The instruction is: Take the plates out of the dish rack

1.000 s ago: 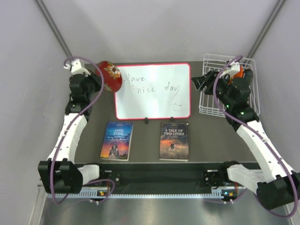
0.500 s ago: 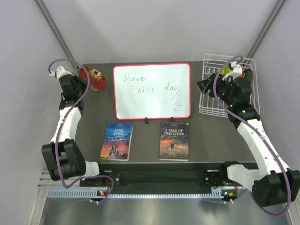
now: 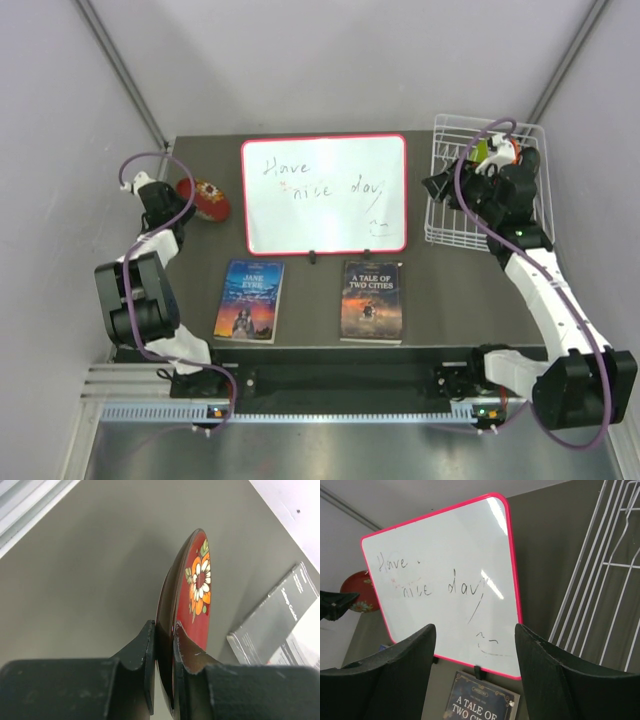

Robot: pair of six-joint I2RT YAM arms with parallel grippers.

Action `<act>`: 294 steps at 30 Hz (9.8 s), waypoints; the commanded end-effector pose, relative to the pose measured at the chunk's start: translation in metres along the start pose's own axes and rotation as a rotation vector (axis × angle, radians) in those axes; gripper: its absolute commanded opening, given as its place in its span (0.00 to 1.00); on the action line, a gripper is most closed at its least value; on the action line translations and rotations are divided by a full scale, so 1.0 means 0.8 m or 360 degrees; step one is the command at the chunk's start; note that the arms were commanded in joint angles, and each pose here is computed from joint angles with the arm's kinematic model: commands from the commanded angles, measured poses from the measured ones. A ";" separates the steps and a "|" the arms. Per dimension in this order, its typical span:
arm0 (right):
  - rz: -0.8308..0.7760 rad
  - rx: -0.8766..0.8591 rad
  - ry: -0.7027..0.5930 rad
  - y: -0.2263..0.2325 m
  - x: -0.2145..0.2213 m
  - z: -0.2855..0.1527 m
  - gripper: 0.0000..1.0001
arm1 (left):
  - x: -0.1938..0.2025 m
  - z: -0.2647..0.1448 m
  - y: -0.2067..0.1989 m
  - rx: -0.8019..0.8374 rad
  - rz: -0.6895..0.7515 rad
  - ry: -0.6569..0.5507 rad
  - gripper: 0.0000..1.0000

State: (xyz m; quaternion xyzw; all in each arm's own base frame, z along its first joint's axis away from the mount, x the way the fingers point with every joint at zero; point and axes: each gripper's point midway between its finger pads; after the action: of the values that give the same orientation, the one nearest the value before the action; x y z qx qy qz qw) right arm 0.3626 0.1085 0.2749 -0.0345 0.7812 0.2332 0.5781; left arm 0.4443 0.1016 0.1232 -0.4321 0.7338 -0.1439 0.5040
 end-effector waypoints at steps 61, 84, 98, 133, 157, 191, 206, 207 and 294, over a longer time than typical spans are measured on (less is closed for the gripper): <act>-0.0188 0.0710 0.0093 -0.157 -0.044 0.008 0.77 | -0.048 -0.035 -0.049 0.0036 -0.0019 0.0010 0.66; -0.0270 0.1114 0.0259 -0.252 -0.036 0.060 0.75 | 0.136 -0.151 -0.284 0.1120 0.0229 0.0688 0.64; -0.0304 0.1275 0.0316 -0.324 -0.039 0.137 0.62 | 0.154 -0.208 -0.315 0.1317 0.0365 0.0717 0.64; -0.0743 0.1682 -0.0159 -0.247 -0.199 0.046 0.00 | 0.179 -0.228 -0.331 0.1358 0.0511 0.0700 0.65; 0.0064 -0.0328 -0.0187 0.092 -0.025 -0.006 0.00 | 0.247 -0.274 -0.363 0.1676 0.0303 0.1007 0.68; 0.0146 -0.0509 0.0070 0.144 0.052 0.006 0.49 | 0.237 -0.288 -0.341 0.1591 0.0424 0.0622 0.00; -0.0091 -0.0019 -0.0073 0.042 -0.014 -0.003 0.63 | -0.065 -0.244 -0.232 0.0690 0.0294 -0.0471 0.00; -0.0090 -0.0013 -0.0068 0.039 -0.014 -0.003 0.64 | -0.070 -0.230 -0.221 0.0626 0.0292 -0.0475 0.00; -0.0210 0.0963 0.0000 -0.220 -0.066 0.002 0.65 | -0.019 -0.068 -0.065 0.0158 -0.0103 0.0067 0.86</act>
State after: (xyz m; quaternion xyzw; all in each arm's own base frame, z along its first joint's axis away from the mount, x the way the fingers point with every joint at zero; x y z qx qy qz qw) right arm 0.4179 -0.0301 0.2521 0.0751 0.8203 0.0076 0.5670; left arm 0.4208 0.0869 0.1393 -0.4616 0.7300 -0.1733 0.4733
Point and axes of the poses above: each gripper's point midway between its finger pads, its own z axis out along the fingers, its own y axis along the line the jaws close on, x = y × z, and after that the axes turned 12 degrees about -z, right-handed
